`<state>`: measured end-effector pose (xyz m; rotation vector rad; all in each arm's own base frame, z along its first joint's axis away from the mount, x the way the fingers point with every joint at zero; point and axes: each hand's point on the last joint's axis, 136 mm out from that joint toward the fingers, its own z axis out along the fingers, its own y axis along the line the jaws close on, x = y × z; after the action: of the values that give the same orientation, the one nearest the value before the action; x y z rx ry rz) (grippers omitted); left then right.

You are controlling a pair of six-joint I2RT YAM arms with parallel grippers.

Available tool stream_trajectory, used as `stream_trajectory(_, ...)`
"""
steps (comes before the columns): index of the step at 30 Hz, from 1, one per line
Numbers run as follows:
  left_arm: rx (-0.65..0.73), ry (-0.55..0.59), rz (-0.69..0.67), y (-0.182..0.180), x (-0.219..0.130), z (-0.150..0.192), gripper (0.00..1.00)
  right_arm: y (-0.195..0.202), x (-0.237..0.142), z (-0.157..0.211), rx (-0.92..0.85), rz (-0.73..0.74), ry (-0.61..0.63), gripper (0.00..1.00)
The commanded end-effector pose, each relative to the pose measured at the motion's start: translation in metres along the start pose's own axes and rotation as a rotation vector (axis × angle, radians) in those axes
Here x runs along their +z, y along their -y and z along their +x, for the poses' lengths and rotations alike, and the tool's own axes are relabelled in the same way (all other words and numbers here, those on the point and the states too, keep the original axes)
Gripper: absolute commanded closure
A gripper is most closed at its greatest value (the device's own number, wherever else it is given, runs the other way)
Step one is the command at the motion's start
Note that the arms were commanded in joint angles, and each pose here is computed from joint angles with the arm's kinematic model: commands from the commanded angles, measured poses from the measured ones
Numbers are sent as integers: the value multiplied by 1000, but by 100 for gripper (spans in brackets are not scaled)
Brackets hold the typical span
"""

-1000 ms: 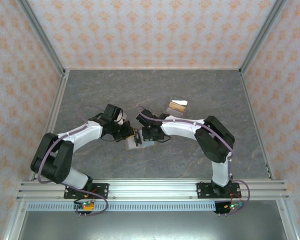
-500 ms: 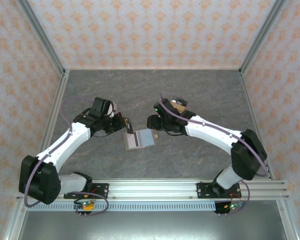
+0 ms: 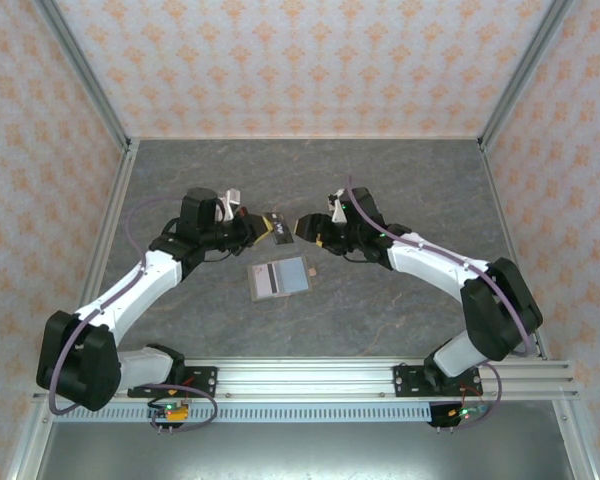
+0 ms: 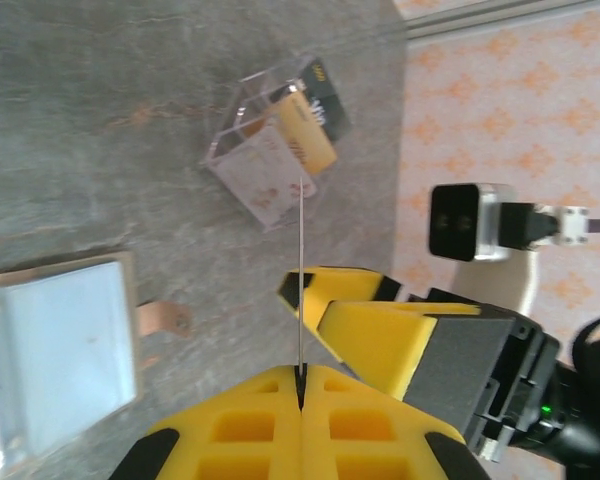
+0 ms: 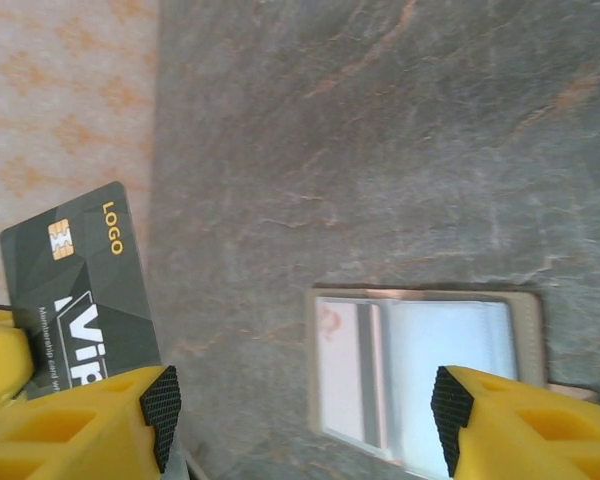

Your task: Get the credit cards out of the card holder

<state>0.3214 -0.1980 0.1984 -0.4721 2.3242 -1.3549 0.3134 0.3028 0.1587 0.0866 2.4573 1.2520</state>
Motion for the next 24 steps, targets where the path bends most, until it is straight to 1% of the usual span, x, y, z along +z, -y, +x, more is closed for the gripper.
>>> stream_trajectory(1,7,-26,149,32,1,0,100,-42,-12,-10,-5,-199,6,30)
stream_trajectory(6,12,-49,177,41,3,3,100,-60,-19,-19,3,-291,8,31)
stream_trajectory(8,8,-54,184,42,4,4,100,-69,-20,-20,-2,-328,-1,32)
stream_trajectory(11,9,-56,189,44,5,3,100,-79,-22,-21,-9,-372,-14,38)
stream_trajectory(14,7,-55,179,42,5,3,100,-82,-23,-21,-14,-389,-16,45)
stream_trajectory(17,1,-56,166,38,7,4,100,-83,-25,-19,-22,-392,-13,55)
stream_trajectory(22,-10,-57,146,33,8,4,100,-77,-25,-19,-36,-365,-5,77)
stream_trajectory(24,-10,-53,118,28,8,4,100,-73,-24,-21,-46,-340,-1,86)
